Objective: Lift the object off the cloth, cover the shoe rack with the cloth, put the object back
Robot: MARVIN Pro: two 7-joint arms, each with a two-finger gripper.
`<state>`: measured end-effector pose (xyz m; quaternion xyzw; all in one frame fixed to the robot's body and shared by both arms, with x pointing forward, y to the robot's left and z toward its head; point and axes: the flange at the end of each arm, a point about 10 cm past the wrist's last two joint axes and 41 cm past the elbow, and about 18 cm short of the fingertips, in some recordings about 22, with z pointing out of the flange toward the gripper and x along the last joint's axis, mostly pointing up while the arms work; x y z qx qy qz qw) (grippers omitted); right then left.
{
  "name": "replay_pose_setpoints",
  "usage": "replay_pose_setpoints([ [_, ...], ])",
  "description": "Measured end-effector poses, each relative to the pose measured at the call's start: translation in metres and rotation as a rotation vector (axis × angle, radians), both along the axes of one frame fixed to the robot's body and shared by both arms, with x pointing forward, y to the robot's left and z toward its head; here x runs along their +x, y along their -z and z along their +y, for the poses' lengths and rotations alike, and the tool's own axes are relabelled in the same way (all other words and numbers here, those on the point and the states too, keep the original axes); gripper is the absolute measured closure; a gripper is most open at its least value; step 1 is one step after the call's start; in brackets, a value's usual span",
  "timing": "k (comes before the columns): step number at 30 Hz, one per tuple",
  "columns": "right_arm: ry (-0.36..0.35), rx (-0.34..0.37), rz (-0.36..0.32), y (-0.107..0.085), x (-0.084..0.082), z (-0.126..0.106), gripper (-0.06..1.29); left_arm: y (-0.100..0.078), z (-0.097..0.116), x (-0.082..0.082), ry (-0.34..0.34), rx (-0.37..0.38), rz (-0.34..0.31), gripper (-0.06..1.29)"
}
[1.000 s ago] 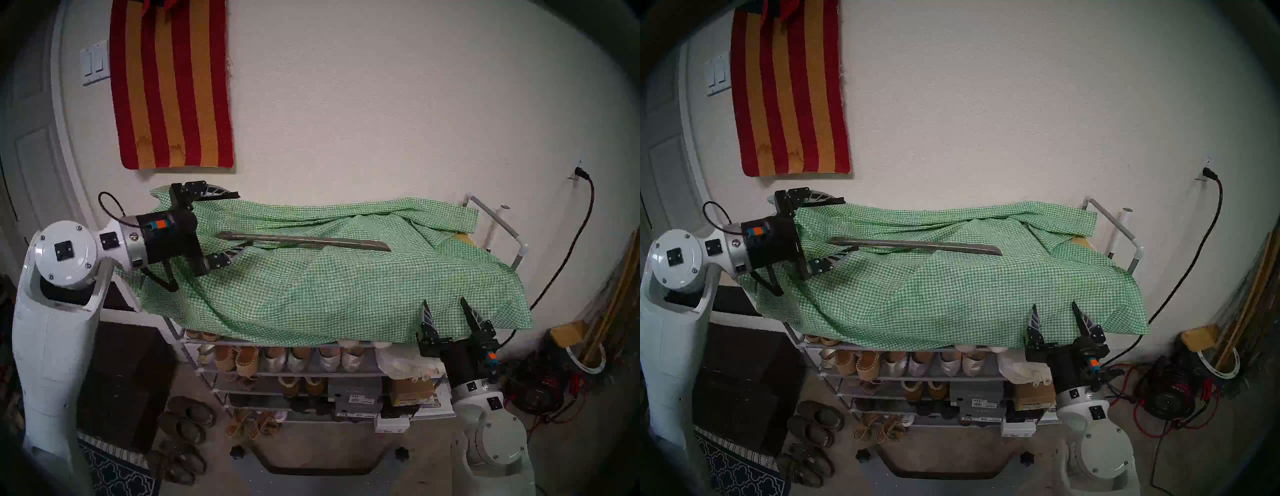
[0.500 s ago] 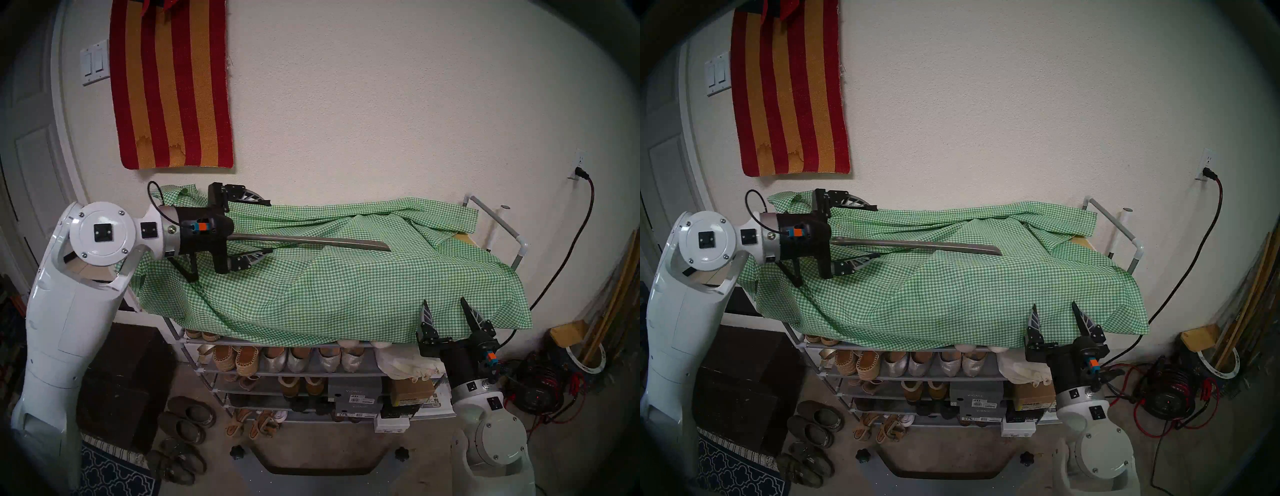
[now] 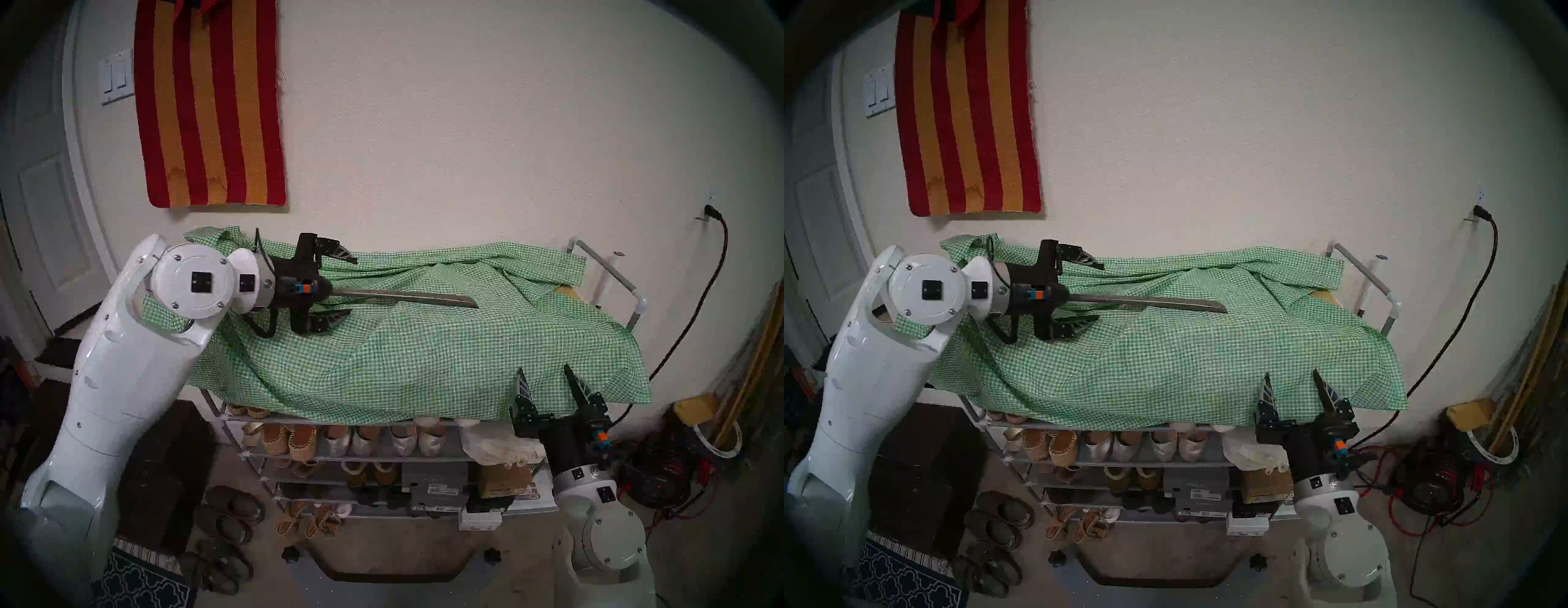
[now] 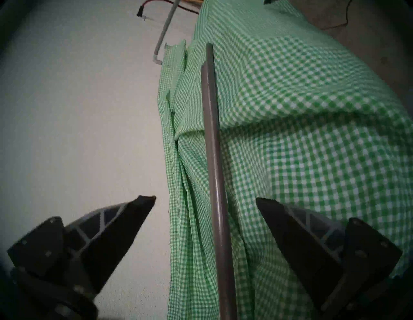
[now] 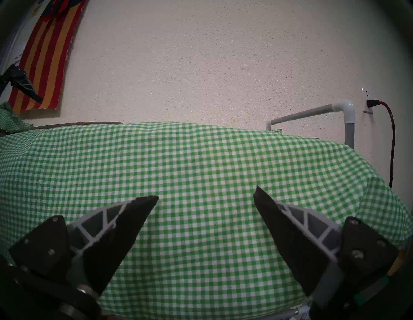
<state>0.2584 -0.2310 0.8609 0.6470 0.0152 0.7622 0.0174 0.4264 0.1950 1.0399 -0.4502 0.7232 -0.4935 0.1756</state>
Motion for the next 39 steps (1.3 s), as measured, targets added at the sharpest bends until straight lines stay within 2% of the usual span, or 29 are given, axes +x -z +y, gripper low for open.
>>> replay_pose_setpoints([
  [3,0.000,0.000,0.000,0.000,0.000,0.000,-0.02,-0.001,-0.004,0.011,-0.079,0.032,0.004,-0.04],
  [8,0.000,0.000,0.000,0.000,0.000,0.000,-0.02,-0.006,-0.006,0.018,-0.166,0.035,0.013,-0.04],
  [12,0.000,0.000,0.000,0.000,0.000,0.000,-0.02,-0.005,-0.009,0.017,-0.190,0.028,0.033,-0.04],
  [17,0.000,0.000,0.000,0.000,0.000,0.000,-0.02,0.000,-0.015,0.010,-0.190,-0.001,0.095,-0.04],
  [19,0.000,0.000,0.000,0.000,0.000,0.000,-0.02,0.001,-0.016,0.008,-0.184,-0.013,0.113,0.19],
  [20,0.000,0.000,0.000,0.000,0.000,0.000,-0.02,0.001,-0.017,0.007,-0.181,-0.020,0.120,0.82],
  [21,0.000,0.000,0.000,0.000,0.000,0.000,-0.02,0.002,-0.017,0.006,-0.179,-0.024,0.122,1.11],
  [22,0.000,0.000,0.000,0.000,0.000,0.000,-0.02,0.001,-0.018,0.005,-0.177,-0.030,0.125,1.25],
  [24,0.000,0.000,0.000,0.000,0.000,0.000,-0.02,0.000,-0.019,0.003,-0.173,-0.056,0.125,1.14],
  [28,0.000,0.000,0.000,0.000,0.000,0.000,-0.02,-0.014,-0.019,0.004,-0.185,-0.120,0.075,1.14],
  [36,0.000,0.000,0.000,0.000,0.000,0.000,-0.02,-0.072,-0.015,-0.001,-0.204,-0.208,-0.134,1.14],
  [39,0.000,0.000,0.000,0.000,0.000,0.000,-0.02,-0.087,-0.009,-0.003,-0.217,-0.224,-0.189,1.14],
])
